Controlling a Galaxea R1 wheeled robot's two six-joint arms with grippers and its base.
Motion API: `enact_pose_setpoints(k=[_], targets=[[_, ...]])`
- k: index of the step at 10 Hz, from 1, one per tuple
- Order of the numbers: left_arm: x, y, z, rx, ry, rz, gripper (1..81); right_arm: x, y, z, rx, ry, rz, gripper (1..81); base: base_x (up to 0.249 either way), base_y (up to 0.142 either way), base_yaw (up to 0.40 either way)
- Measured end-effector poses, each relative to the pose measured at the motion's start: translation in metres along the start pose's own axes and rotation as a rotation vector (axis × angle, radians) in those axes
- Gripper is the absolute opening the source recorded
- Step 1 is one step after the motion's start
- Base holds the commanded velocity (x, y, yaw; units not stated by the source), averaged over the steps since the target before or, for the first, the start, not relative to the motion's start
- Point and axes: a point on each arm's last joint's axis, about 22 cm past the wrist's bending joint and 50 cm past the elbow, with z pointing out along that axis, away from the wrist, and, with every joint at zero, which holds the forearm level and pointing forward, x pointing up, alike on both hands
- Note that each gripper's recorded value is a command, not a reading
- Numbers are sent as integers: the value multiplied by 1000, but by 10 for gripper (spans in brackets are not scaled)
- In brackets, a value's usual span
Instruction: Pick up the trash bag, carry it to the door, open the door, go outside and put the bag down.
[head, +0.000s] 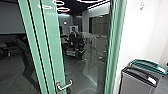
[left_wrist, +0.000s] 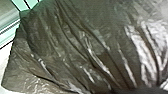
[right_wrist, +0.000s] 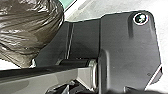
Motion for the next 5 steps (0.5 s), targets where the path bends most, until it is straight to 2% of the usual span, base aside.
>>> enact_pose_setpoints(k=[2, 3, 5], targets=[[5, -3, -1, 7, 17, 1, 10, -6, 0, 0, 0, -7, 2, 811, 0, 0, 242], [0, -4, 0, 12, 27, -2, 10, 3, 3, 0, -4, 3, -2, 811, 0, 0, 244], [-3, -20, -3, 32, 51, -2, 10, 4, 3, 0, -4, 4, -1, 811, 0, 0, 244]])
